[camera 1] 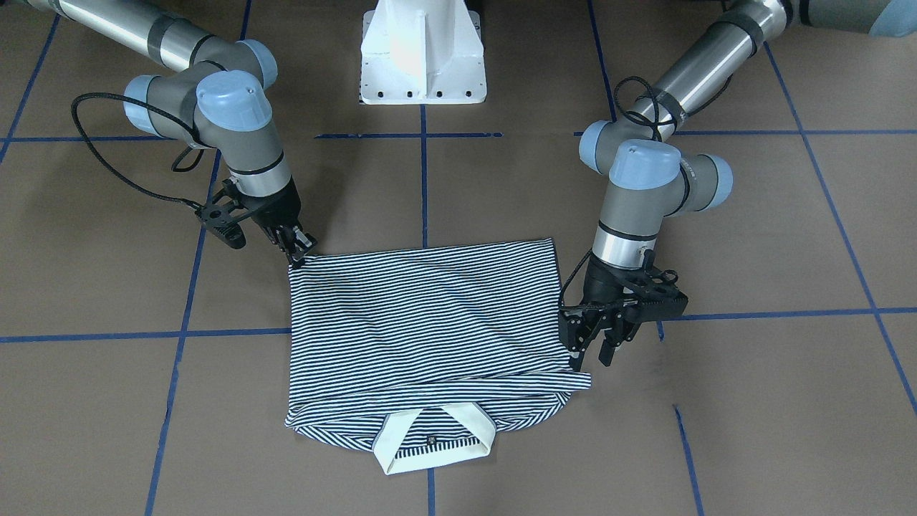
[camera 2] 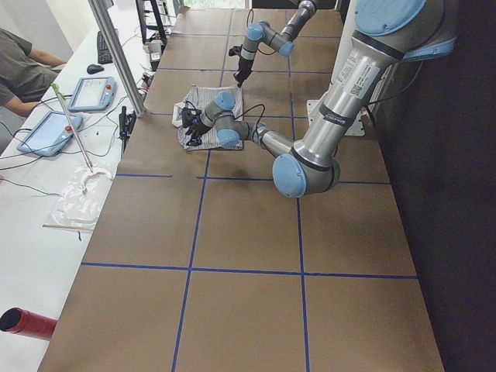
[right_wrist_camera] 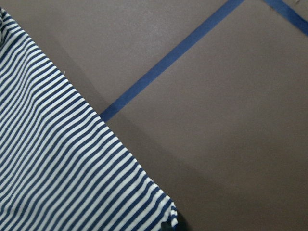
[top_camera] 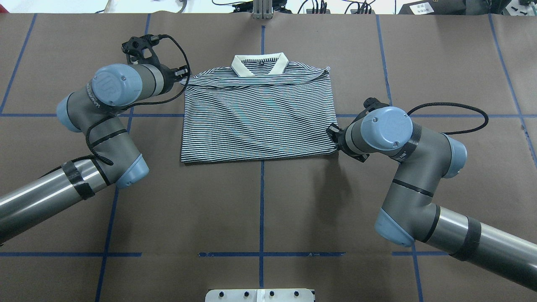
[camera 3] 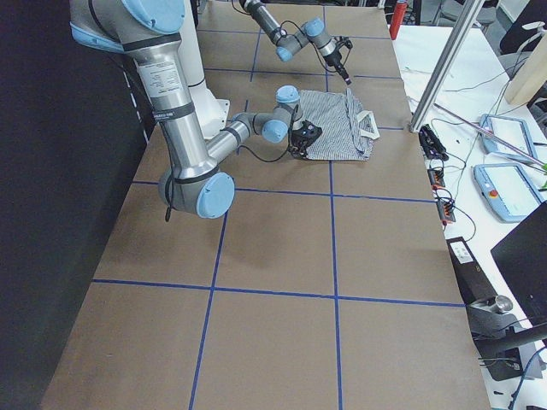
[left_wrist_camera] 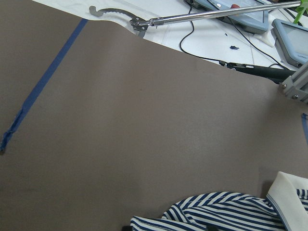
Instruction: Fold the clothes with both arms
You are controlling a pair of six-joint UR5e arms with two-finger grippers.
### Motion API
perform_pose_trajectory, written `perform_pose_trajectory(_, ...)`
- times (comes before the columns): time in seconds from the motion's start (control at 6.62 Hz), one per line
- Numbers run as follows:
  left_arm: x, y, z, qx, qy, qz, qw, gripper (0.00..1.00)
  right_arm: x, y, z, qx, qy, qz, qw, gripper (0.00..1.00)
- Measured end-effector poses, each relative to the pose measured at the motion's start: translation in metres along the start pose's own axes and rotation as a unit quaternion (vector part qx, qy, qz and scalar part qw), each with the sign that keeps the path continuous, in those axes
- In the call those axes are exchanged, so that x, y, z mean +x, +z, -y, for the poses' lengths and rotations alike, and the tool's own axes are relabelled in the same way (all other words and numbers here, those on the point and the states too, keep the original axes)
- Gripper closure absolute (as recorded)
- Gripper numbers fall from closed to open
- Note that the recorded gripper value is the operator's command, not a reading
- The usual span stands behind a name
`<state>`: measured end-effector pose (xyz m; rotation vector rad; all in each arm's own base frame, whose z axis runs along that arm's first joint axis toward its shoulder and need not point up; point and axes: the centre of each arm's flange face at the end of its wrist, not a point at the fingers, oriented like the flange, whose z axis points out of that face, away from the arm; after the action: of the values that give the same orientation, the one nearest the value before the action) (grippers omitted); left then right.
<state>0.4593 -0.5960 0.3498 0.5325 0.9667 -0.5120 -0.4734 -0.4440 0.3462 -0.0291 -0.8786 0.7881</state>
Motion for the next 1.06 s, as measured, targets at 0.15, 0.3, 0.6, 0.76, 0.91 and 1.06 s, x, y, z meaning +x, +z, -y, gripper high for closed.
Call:
perform_pose_trajectory(0.15, 0.000, 0.000, 0.000, 0.000, -0.001, -0.003, 1.0000, 0.41, 0.018, -0.029, -0.012, -0.014, -0.008, 0.007, 0.9999, 1.00)
perform_pose_trajectory(0.3, 0.001, -0.002, 0.000, 0.001, -0.002, -0.011, 0.9999, 0.41, 0.053, -0.070, -0.049, -0.044, -0.032, 0.001, 0.9985, 1.00)
perform_pose_trajectory(0.6, 0.009, -0.011, -0.005, -0.006, -0.001, -0.035, 0.9994, 0.38, 0.127, -0.136, -0.160, -0.130, -0.095, -0.059, 0.9852, 0.21)
perform_pose_trajectory(0.76, 0.018, -0.027, -0.011, -0.028, 0.000, -0.060, 0.9978, 0.32, 0.159, -0.150, -0.209, -0.166, -0.106, -0.094, 0.9759, 0.00)
perform_pose_trajectory(0.91, 0.027, -0.053, -0.019, -0.068, 0.002, -0.093, 0.9934, 0.31, 0.183, -0.155, -0.239, -0.182, -0.094, -0.124, 0.9709, 0.00)
perform_pose_trajectory(1.06, 0.035, -0.081, -0.037, -0.114, -0.003, -0.122, 0.9859, 0.27, 0.189, -0.155, -0.240, -0.176, -0.067, -0.136, 0.9727, 0.00)
